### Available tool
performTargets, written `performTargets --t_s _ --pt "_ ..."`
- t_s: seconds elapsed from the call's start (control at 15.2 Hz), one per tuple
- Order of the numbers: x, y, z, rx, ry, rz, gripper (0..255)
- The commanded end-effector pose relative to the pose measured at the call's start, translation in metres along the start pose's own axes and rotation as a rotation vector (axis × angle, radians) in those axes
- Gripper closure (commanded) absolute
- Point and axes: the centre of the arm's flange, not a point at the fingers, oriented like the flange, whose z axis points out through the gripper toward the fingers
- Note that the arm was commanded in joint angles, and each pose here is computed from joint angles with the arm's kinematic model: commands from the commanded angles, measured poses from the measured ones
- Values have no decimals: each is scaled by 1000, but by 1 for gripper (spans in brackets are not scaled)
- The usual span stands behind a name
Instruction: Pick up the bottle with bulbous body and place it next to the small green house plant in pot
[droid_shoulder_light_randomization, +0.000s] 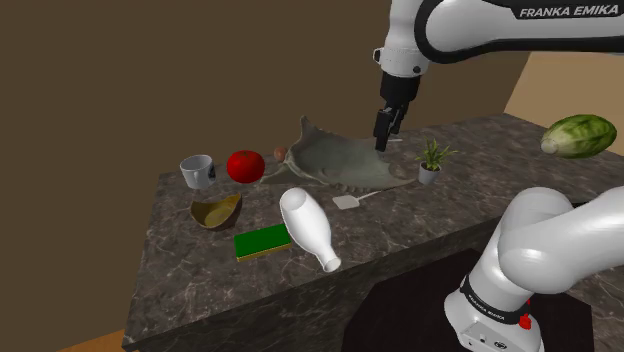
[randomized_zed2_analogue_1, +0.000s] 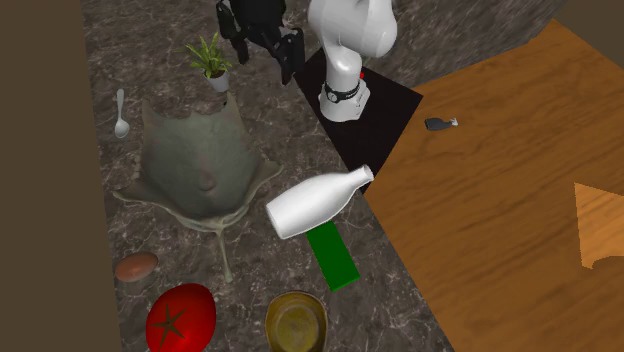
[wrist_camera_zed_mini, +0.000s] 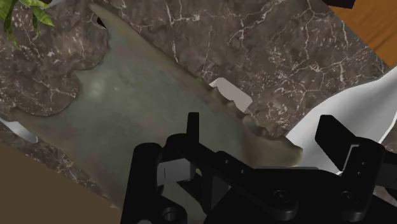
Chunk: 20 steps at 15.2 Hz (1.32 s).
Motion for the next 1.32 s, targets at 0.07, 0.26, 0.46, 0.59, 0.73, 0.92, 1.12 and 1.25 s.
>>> performTargets --t_s 0.07,0.26,0.46,0.59,0.73,0.92,1.12,1.25 --pt "-3 -14 5 -14 6 23 0" --pt "-8 -57 21 -55 24 93 0" --pt "-11 -99 39 -97 42 162 0" --pt "-11 -127 53 -124 53 209 0" --pt "-9 -154 66 -152 65 255 0" --pt "-4 -194 88 -193 83 325 0" --pt "4 -233 112 -235 101 395 0" --pt "12 -257 128 -262 113 441 0"
